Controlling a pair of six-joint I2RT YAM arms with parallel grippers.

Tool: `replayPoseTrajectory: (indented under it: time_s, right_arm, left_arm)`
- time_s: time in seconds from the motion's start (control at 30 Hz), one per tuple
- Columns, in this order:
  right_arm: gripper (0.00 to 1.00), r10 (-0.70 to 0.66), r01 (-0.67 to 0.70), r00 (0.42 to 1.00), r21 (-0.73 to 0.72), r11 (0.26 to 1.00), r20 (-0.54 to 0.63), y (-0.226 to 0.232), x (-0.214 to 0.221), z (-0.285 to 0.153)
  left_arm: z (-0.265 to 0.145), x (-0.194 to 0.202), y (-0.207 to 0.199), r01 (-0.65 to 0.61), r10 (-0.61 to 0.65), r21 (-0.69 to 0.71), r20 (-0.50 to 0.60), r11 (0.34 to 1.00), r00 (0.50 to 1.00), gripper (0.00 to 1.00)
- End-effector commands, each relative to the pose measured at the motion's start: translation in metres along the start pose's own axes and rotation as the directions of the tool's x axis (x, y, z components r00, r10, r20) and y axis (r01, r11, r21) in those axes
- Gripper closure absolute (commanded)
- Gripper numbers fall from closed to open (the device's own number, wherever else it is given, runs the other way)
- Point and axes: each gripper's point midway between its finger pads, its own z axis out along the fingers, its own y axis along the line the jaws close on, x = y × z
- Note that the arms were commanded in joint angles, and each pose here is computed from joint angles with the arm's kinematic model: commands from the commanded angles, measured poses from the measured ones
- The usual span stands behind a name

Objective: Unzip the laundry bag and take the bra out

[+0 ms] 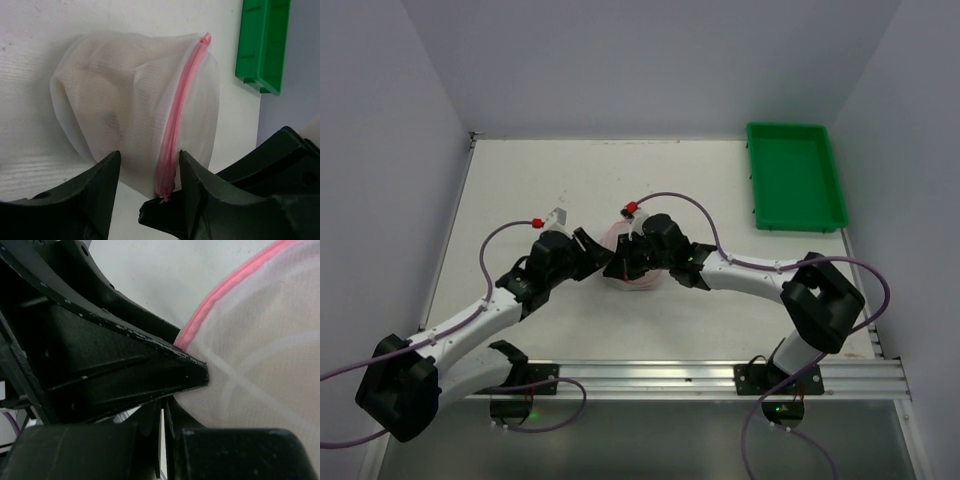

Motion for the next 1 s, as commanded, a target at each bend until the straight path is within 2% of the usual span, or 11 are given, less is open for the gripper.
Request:
replayPoseTrajectory:
  time_s: [0.0,0.07,0.1,0.2,0.4,0.5,0.63,0.77,0.83,0.87,0.97]
  right_arm:
    - [1.00,-0.017,0.018,0.997,-0.025,1.000,0.069,0.014,-0.020,0.000]
    - [1.00,-0.025,0.025,0.997,-0.008,1.000,0.078,0.012,-0.019,-0.006]
    - [1.00,-0.028,0.029,0.997,-0.004,1.000,0.075,0.012,-0.018,-0.009]
    - [1.00,-0.056,0.052,0.995,0.057,0.997,0.082,0.000,-0.013,-0.025]
    - [1.00,-0.068,0.046,0.994,0.242,0.969,0.081,-0.068,0.007,-0.069]
    - [1.00,0.018,-0.037,0.996,0.219,0.975,0.086,-0.087,0.009,-0.092]
    - [1.00,-0.020,0.008,0.998,0.192,0.981,0.064,-0.074,0.006,-0.106]
    - [1.00,-0.040,0.040,0.998,0.008,0.999,0.057,-0.025,-0.010,-0.093]
    - [1.00,-0.043,0.044,0.998,-0.025,0.999,0.049,-0.011,-0.017,-0.081]
    - [1.00,-0.056,0.058,0.998,-0.051,0.997,0.041,0.001,-0.023,-0.066]
    - [1.00,-0.067,0.074,0.996,-0.120,0.990,0.060,0.034,-0.042,-0.044]
  left_arm:
    - [0.005,0.000,-0.032,-0.003,0.003,0.077,0.008,0.997,1.000,0.47]
    - [0.009,-0.002,-0.031,-0.003,0.001,0.061,0.025,0.998,1.000,0.56]
    - [0.011,-0.003,-0.029,-0.003,0.001,0.050,0.030,0.999,1.000,0.73]
    - [0.010,-0.016,-0.024,-0.022,0.021,0.013,0.086,1.000,0.996,1.00]
    - [0.007,-0.047,-0.016,-0.082,0.083,-0.011,0.139,0.997,0.987,1.00]
    - [0.012,-0.052,-0.016,-0.161,0.160,0.001,0.100,0.987,0.982,1.00]
    - [0.023,-0.065,-0.021,-0.279,0.279,-0.012,0.046,0.960,0.959,1.00]
    - [0.031,-0.080,-0.045,-0.365,0.361,0.061,0.064,0.929,0.930,0.77]
    - [0.031,-0.095,-0.063,-0.371,0.361,0.087,0.112,0.924,0.926,0.47]
    - [0.031,-0.097,-0.067,-0.357,0.347,0.088,0.115,0.930,0.931,0.23]
    - [0.025,-0.093,-0.060,-0.305,0.298,0.061,0.097,0.950,0.949,0.02]
